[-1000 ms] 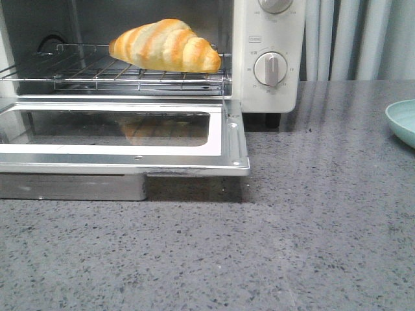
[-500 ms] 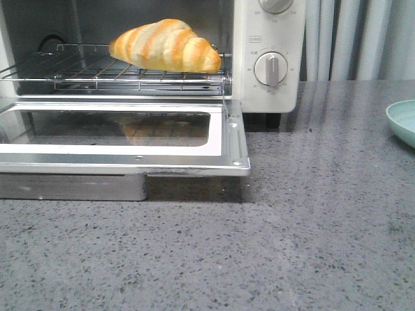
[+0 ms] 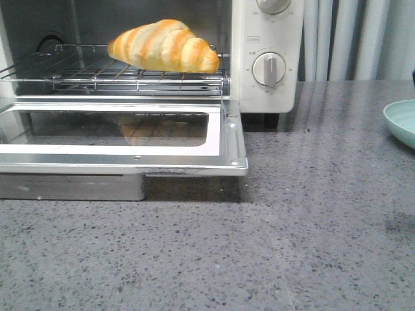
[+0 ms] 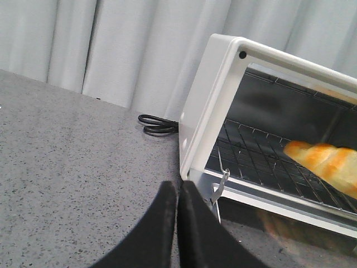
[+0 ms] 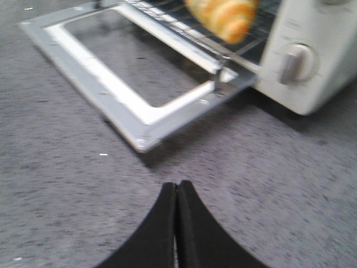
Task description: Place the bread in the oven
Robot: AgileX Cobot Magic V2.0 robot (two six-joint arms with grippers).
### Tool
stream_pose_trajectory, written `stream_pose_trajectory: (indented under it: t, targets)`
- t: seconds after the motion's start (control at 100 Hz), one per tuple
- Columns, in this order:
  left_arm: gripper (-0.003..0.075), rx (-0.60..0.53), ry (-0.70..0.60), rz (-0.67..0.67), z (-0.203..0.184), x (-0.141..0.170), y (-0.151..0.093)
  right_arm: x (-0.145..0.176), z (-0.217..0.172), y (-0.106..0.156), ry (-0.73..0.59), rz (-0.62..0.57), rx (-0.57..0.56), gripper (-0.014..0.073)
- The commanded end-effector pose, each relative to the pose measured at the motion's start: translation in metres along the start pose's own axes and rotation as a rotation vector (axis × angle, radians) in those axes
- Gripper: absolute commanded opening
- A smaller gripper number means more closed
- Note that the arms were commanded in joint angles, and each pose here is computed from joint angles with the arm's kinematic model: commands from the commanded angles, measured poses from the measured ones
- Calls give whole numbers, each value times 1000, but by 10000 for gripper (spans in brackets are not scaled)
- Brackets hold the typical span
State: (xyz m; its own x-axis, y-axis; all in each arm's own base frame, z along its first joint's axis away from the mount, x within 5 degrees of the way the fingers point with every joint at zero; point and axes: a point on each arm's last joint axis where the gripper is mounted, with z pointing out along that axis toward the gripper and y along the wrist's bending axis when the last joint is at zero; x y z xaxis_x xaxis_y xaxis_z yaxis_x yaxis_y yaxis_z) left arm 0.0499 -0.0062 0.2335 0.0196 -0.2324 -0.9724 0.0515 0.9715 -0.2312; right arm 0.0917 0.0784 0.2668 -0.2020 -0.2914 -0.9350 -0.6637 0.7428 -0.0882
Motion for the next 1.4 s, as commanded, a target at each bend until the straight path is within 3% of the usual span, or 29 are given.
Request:
stream_pose_trajectory:
  t: [0.0, 0.49, 0.93, 1.39]
  targets:
    - [-21, 5, -118, -20, -6, -16, -2, -9, -2, -7, -109, 15, 56, -76]
    - [-21, 5, -118, -20, -6, -16, -2, 54, -21, -28, -94, 139, 356, -76]
    - [-21, 5, -118, -20, -6, -16, -2, 84, -49, -26, -266, 151, 617, -76]
    - [-21, 5, -118, -20, -6, -16, -2, 99, -49, -28, -236, 185, 710, -76]
